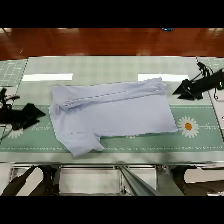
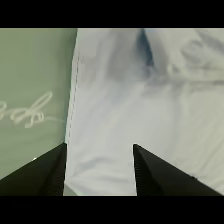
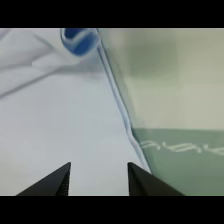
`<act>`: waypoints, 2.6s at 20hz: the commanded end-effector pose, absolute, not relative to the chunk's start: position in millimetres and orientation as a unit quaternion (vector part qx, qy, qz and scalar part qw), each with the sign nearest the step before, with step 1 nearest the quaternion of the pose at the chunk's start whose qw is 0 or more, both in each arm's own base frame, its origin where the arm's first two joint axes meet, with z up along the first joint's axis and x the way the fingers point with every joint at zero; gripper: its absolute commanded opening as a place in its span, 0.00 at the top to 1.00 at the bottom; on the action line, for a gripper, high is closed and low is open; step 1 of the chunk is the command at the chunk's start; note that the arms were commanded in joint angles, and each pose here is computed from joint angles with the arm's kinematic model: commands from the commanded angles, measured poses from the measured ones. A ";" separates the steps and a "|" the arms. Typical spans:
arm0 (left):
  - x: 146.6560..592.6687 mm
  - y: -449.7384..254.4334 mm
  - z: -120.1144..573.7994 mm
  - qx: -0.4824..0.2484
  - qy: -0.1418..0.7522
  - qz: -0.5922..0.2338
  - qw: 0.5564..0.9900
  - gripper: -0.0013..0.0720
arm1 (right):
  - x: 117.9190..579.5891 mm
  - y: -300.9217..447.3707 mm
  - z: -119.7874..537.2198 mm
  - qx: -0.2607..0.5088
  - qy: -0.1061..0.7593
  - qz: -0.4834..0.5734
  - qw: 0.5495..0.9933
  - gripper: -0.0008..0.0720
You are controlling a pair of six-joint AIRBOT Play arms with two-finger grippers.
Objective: Fold the shirts.
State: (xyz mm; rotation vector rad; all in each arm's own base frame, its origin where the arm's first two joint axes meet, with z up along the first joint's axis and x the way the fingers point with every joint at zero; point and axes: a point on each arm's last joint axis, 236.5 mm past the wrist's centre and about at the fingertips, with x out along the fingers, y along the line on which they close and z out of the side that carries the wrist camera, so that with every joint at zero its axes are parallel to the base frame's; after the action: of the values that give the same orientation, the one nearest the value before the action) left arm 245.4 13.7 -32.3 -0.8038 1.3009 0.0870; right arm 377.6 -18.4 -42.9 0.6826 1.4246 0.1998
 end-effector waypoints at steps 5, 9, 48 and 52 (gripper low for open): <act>171.2 -42.0 -68.0 -0.462 0.630 0.044 0.623 0.29 | 319.3 25.0 -27.1 0.409 0.524 0.128 0.736 0.41; 148.7 -50.2 -78.5 -0.434 0.676 0.060 0.593 0.29 | 319.2 26.2 -18.9 0.406 0.516 0.132 0.743 0.41; 188.5 -103.6 -107.8 -0.401 0.643 -0.032 0.651 0.96 | 260.9 7.6 -112.6 0.442 0.642 0.045 0.626 0.93; 220.3 -98.0 -80.7 -0.387 0.615 -0.055 0.685 0.96 | 272.0 6.3 -84.6 0.415 0.643 0.097 0.636 0.96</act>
State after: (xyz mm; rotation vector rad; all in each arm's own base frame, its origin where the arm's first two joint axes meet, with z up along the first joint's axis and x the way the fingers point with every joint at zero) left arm 202.8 -99.8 -97.7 -0.8874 1.4239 -0.0880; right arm 264.7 0.4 -101.1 0.9857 1.4683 0.1294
